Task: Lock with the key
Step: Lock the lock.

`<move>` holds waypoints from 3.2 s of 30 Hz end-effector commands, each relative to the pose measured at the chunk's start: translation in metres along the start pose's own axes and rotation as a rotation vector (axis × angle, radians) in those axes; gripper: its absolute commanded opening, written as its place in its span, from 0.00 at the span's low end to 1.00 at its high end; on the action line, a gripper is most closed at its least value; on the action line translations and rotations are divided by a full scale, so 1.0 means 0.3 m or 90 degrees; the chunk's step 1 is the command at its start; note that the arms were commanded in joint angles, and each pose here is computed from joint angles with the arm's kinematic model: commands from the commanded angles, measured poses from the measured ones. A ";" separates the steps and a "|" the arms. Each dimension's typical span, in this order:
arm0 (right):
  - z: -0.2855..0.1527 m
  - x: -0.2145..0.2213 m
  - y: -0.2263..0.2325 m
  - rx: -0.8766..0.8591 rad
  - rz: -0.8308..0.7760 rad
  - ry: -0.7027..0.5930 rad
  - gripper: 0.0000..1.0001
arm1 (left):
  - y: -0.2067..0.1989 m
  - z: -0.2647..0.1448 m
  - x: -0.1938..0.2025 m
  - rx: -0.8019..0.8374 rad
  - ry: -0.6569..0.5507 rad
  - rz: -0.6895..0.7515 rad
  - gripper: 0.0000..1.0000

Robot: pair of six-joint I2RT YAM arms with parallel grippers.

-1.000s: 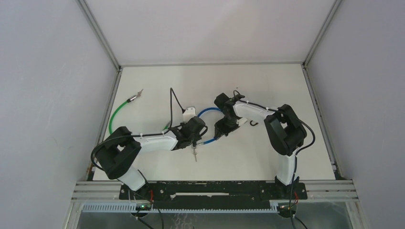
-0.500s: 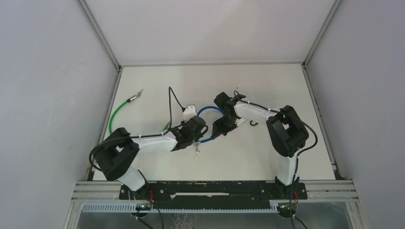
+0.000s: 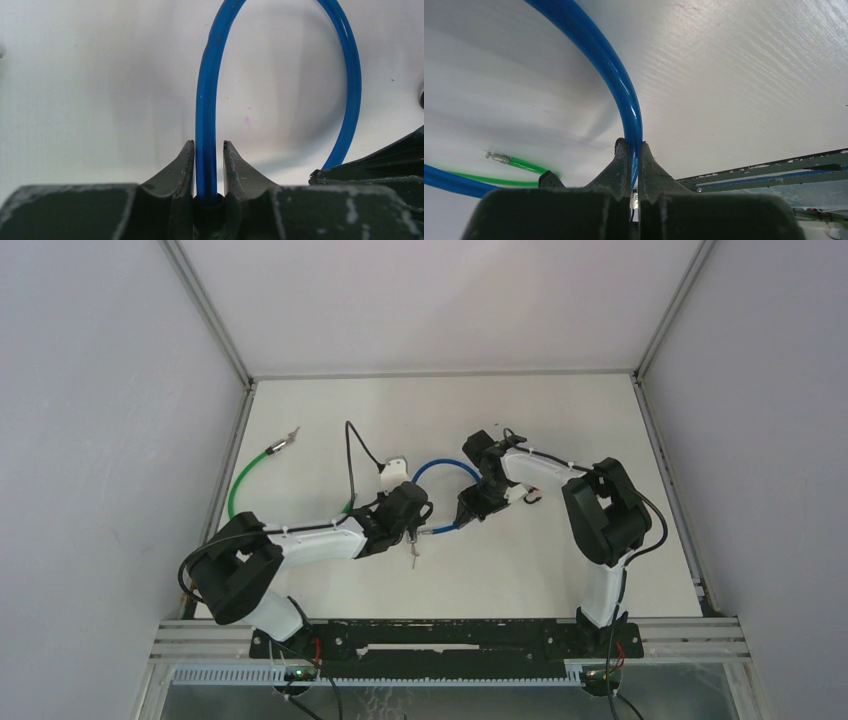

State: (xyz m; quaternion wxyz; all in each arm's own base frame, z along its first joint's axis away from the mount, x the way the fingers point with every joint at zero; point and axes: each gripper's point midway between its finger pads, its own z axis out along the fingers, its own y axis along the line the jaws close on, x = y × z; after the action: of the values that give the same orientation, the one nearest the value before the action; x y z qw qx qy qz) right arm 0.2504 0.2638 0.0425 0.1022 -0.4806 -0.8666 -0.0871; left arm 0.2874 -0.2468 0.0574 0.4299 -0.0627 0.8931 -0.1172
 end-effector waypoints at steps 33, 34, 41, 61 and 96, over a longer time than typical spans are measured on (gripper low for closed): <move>-0.016 -0.002 0.052 -0.042 -0.005 -0.005 0.00 | -0.087 -0.045 -0.058 0.084 -0.036 -0.054 0.00; -0.016 0.001 0.054 -0.044 -0.005 -0.005 0.00 | -0.089 -0.044 -0.059 0.084 -0.037 -0.055 0.00; -0.019 0.028 0.061 -0.048 -0.015 -0.002 0.00 | -0.100 -0.036 -0.069 0.081 -0.037 -0.049 0.00; -0.072 0.179 0.083 -0.078 -0.096 0.019 0.00 | -0.127 -0.016 -0.079 0.075 -0.046 -0.055 0.00; -0.120 0.191 0.085 -0.116 -0.174 0.003 0.00 | -0.153 -0.028 -0.139 0.123 -0.115 -0.089 0.00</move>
State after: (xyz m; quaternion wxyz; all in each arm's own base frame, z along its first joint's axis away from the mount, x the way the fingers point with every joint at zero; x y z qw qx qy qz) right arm 0.2439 0.2813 0.0609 0.0383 -0.4157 -0.9031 -0.1005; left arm 0.2897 -0.2511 0.0605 0.4717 -0.0592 0.8644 -0.1638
